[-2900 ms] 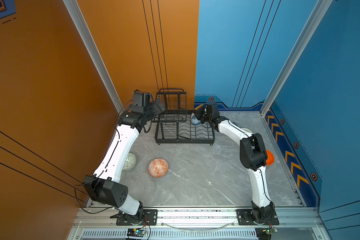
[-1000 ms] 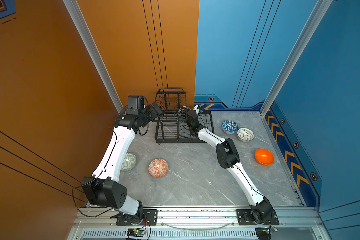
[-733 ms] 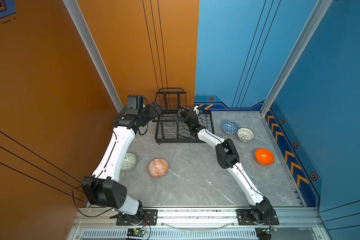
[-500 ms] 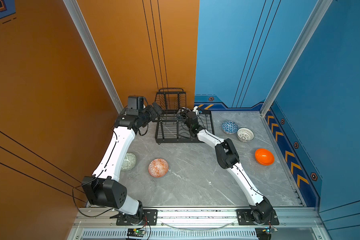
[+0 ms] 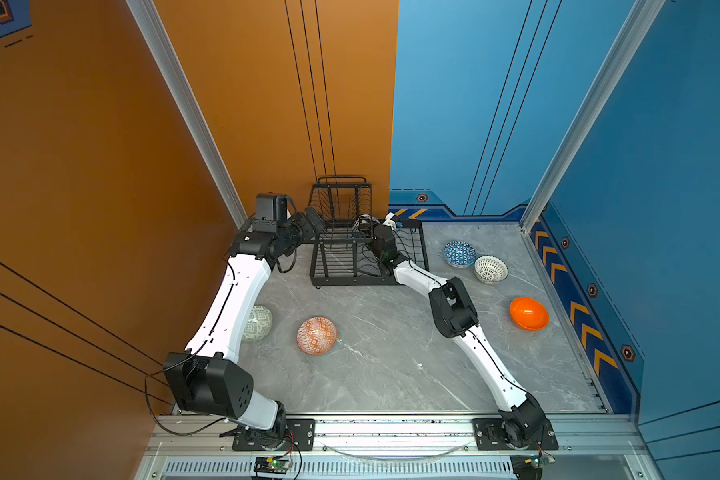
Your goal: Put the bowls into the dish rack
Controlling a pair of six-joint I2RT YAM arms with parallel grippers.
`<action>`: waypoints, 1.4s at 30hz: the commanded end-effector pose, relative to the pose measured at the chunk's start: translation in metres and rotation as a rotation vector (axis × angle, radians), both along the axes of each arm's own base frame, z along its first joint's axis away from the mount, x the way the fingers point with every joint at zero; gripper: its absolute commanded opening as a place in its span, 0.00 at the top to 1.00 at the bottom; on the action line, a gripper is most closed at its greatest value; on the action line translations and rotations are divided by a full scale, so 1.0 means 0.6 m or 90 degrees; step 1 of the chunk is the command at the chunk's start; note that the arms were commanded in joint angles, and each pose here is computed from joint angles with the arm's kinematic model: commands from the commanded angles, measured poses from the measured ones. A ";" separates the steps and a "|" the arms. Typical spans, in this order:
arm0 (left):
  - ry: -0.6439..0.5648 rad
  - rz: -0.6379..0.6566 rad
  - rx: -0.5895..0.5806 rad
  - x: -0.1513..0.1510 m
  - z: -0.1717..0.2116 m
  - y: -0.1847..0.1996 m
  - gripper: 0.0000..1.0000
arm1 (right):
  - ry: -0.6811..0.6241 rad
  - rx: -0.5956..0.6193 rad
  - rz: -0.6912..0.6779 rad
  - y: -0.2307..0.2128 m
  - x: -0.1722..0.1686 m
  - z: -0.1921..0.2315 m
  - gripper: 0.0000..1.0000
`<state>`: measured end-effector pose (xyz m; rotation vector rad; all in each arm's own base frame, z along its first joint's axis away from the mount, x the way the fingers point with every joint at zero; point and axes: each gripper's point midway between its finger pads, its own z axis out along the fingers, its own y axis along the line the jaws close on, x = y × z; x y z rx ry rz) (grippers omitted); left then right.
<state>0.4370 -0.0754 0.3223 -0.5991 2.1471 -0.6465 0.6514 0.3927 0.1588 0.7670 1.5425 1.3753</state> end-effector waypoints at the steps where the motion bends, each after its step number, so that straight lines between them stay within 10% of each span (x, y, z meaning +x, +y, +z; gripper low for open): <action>1: -0.020 -0.011 -0.005 -0.004 0.014 0.001 0.02 | -0.059 0.014 0.021 -0.005 0.009 0.042 1.00; 18: -0.018 -0.013 -0.007 -0.002 0.011 0.000 0.02 | -0.019 0.011 0.014 -0.006 0.011 0.005 0.99; 42: -0.044 -0.004 0.000 -0.009 0.036 0.000 0.02 | -0.004 -0.011 0.010 -0.058 0.019 0.070 0.51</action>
